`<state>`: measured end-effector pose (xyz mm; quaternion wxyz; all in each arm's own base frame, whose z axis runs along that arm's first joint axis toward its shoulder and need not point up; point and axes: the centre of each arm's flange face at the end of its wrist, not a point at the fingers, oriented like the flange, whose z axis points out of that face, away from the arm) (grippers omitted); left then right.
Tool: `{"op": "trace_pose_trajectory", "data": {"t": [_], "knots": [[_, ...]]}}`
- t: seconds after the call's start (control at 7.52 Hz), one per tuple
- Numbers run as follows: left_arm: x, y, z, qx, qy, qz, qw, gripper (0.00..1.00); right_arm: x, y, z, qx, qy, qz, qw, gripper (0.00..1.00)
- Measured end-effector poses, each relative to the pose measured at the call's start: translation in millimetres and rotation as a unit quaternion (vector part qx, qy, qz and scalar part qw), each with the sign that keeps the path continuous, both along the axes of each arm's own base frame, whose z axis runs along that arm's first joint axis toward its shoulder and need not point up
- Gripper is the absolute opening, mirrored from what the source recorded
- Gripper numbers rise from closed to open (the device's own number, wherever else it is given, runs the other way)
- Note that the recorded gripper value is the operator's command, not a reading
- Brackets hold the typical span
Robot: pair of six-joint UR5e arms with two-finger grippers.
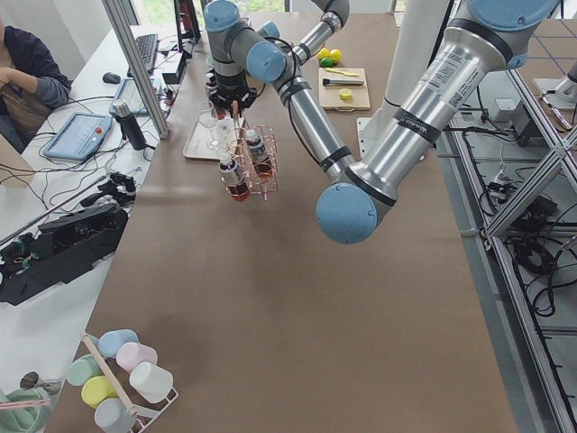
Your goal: Take tea from basket to plate
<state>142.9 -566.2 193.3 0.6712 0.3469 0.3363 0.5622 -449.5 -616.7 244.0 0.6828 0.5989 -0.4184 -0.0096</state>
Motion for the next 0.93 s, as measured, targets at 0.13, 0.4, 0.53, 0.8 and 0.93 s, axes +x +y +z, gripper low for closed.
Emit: {"op": "trace_pose_trajectory", "data": {"t": [0.13, 0.4, 0.53, 0.8, 0.93], "knots": [[-26.2, -13.8, 26.7, 0.01, -0.009, 0.003, 0.9999, 0.0, -10.5, 6.1, 4.6, -0.001, 0.0, 0.002, 1.0, 0.0], [-79.0, -48.6, 82.3, 0.024, -0.032, 0.009, 0.9992, 0.0, -21.7, 14.8, 11.5, -0.002, -0.001, 0.005, 1.0, 0.99], [-106.6, -68.9, 115.4, 0.02, -0.043, 0.013, 0.9988, 0.0, -23.2, 16.7, 11.5, -0.001, -0.004, 0.005, 1.0, 1.0], [-151.6, -107.4, 177.1, -0.004, -0.055, 0.019, 0.9983, 0.0, -24.8, 19.0, 12.2, -0.015, -0.025, 0.001, 0.9996, 1.0], [-170.5, -117.4, 198.5, -0.014, -0.057, 0.016, 0.9981, 0.0, -25.4, 19.9, 12.0, -0.017, -0.029, 0.0, 0.9994, 1.0]]}}
